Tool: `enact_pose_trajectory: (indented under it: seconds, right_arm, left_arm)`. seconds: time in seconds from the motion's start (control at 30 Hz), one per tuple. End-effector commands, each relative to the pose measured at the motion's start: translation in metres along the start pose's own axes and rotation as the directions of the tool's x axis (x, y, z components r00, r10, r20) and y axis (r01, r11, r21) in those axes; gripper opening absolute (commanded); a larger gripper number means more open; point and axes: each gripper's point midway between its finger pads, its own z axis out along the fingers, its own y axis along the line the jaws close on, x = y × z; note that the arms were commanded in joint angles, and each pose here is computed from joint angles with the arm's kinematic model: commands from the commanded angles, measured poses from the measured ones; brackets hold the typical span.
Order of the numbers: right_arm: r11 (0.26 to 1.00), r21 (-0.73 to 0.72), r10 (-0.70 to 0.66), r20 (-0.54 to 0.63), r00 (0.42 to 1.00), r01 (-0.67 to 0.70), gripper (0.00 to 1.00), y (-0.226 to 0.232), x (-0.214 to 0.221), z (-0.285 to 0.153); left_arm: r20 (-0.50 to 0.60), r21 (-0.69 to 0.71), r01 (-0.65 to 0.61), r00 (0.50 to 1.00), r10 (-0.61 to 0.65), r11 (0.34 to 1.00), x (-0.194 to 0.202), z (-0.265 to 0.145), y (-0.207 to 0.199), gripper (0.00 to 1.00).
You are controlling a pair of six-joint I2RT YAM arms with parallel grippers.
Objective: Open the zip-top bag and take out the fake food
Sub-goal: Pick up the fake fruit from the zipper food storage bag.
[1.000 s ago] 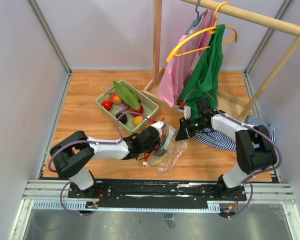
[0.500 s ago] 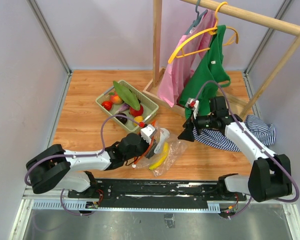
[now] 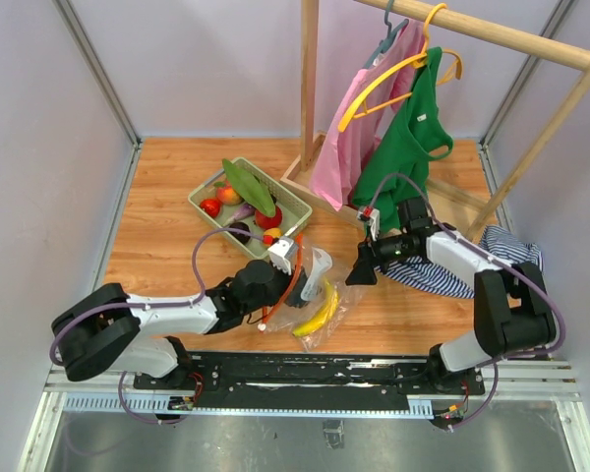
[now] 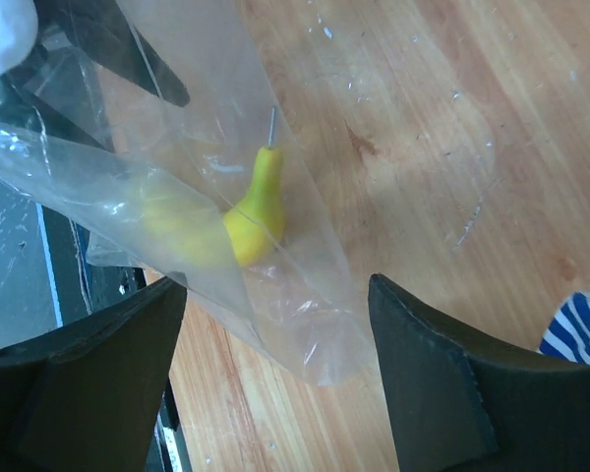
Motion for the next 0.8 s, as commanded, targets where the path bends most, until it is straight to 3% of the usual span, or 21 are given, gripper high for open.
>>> enact_pose_trajectory:
  seconds: [0.0,0.23,0.43,0.63,0.77]
  right_arm:
    - [0.994,-0.034,0.097,-0.066,0.993,-0.099,0.74,0.007,0.004,0.015]
    - [0.976,-0.029,0.207,-0.175,0.963,-0.215,0.66,0.009,0.021,0.034]
    - [0.965,0.046,0.261,-0.242,0.935,-0.258,0.54,-0.001,0.037,0.038]
    - [0.952,0.045,0.302,-0.291,0.908,-0.303,0.29,0.0,0.047,0.04]
    - [0.951,0.012,0.299,-0.294,0.908,-0.309,0.04,0.006,0.044,0.043]
  left_arm:
    - [-0.08,-0.033,0.209,0.974,-0.211,0.977,0.009,0.012,-0.005,0.51]
    - [-0.185,-0.133,0.3,0.929,-0.321,0.944,0.038,0.03,0.005,0.51]
    - [-0.194,-0.14,0.35,0.908,-0.372,0.926,0.042,0.035,0.005,0.5]
    - [-0.202,-0.098,0.386,0.895,-0.398,0.917,0.042,0.034,0.0,0.45]
    - [-0.211,-0.043,0.41,0.888,-0.409,0.911,0.039,0.033,-0.007,0.45]
